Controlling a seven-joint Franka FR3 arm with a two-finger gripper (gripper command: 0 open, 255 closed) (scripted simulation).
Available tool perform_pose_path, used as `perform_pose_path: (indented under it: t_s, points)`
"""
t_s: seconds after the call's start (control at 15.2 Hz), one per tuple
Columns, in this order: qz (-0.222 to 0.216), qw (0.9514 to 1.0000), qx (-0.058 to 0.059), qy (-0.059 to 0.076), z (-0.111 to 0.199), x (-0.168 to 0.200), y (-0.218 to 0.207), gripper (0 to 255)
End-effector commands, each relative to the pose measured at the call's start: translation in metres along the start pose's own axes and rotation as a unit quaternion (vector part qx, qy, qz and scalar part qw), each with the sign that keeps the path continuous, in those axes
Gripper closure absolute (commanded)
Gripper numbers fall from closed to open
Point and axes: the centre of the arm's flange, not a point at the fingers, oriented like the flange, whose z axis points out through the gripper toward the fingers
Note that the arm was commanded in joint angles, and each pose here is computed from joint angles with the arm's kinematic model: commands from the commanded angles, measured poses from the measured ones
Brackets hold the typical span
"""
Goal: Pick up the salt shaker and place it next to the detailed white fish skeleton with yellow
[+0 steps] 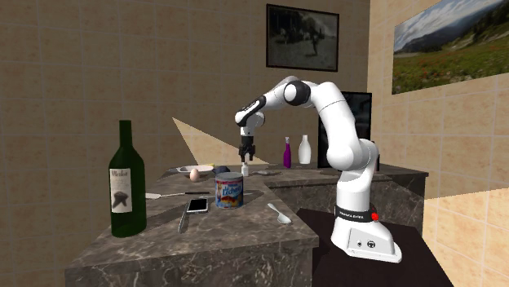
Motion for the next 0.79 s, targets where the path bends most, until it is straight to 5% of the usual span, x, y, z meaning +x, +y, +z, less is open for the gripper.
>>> perform_pose_path:
  t_s: [0.0, 0.2, 0.73]
  points:
    - [0.000, 1.0000, 0.000, 0.000, -0.013, 0.000, 0.000, 0]
    - [0.000, 1.0000, 0.000, 0.000, -0.050, 0.000, 0.000, 0]
    - [0.000, 1.0000, 0.000, 0.000, -0.050, 0.000, 0.000, 0]
